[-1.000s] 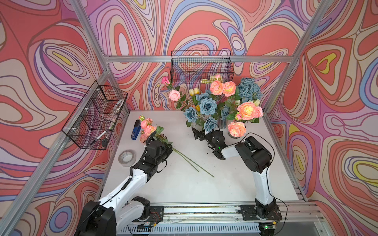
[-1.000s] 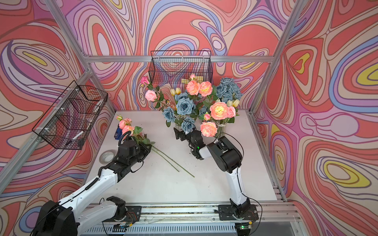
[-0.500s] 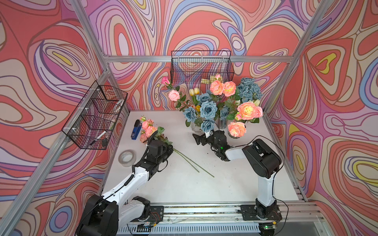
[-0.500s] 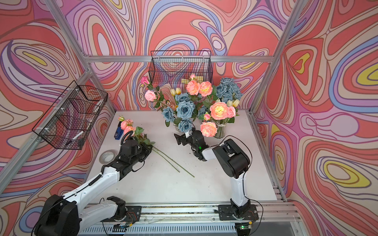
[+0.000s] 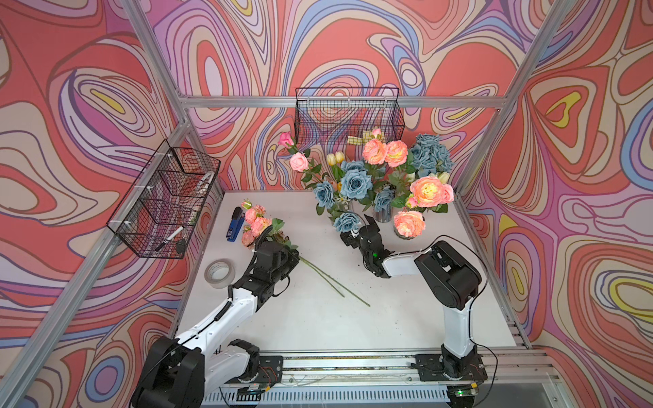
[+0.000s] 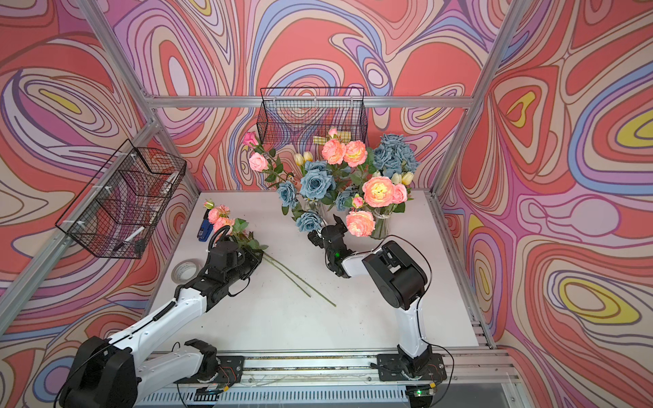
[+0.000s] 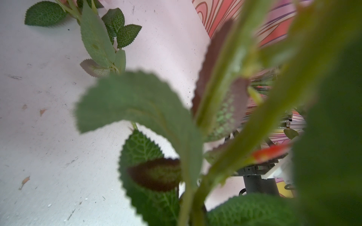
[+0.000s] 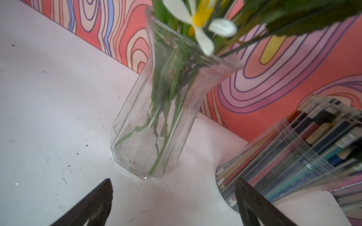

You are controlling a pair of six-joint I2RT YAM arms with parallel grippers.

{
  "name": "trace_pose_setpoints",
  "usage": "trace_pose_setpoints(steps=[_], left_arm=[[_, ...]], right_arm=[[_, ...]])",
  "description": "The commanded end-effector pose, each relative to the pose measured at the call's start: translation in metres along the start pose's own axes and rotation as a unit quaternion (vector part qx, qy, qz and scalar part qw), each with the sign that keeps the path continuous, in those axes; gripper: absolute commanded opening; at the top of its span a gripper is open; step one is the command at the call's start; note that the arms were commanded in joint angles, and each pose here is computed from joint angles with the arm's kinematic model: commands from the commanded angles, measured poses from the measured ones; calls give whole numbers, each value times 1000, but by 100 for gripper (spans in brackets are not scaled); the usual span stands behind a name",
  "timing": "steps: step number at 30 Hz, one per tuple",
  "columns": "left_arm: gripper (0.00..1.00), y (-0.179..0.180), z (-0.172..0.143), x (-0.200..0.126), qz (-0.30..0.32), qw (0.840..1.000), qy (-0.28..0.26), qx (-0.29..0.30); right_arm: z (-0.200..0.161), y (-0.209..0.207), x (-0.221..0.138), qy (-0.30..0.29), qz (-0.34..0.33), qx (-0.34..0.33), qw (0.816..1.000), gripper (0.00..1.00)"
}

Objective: Pick out pink flowers from the vase
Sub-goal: Adjust the vase at the center of the board.

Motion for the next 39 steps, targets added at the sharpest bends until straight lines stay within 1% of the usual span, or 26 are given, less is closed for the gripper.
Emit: trace_pose_setpoints(steps=[1,3,5,7,12,16,17,18,22,25,28,32,36,39], left_arm=[[0,-12,8,0,-17,1000,-19,3],[0,-12,8,1,-17,1000,-19,4],[0,-12,8,2,-18,1000,-19,3],[0,-12,7,3,-19,1000,-18,3],[0,-11,6,6,-21,1000,-14,2],[0,-11,6,6,-21,1000,-15,2],[0,-11,6,6,-22,1000,-15,2],[0,-10,6,6,-20,1000,-16,2],[0,-9,5,7,-17,1000,-15,0],[0,-8,5,8,-18,1000,-13,-3],[0,-7,4,8,-19,1000,-12,-3],[0,-5,4,6,-13,1000,-14,-2],[0,-1,4,5,17,1000,-12,-1],[0,3,4,4,47,999,-10,-15]], right_arm=[[-1,-5,-8,-3,-24,-16,1000,98],[1,-5,-11,4,-14,-8,1000,98],[3,-5,-16,19,11,11,1000,98],[8,-4,-24,16,41,29,999,98],[18,-7,-39,15,86,79,993,98],[26,-10,-42,39,140,166,975,98],[37,-14,-45,34,148,181,972,98],[40,-15,-45,41,152,190,969,98],[43,-14,-41,95,162,235,954,98],[42,-12,-39,135,187,278,932,98],[37,-7,-42,156,209,297,919,98],[27,-5,-49,173,215,305,912,98],[20,-5,-55,203,212,313,903,98],[19,-6,-59,217,206,322,898,98]])
Point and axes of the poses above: each gripper's point midway between its finger pads, its own x axis out along the fingers, its own y axis along the line the jaws close on, z = x × y, the point moved 8 cm from there along -x, back along the fingers, and after that the axes turned 4 degrees about x, right-handed, at the moved point
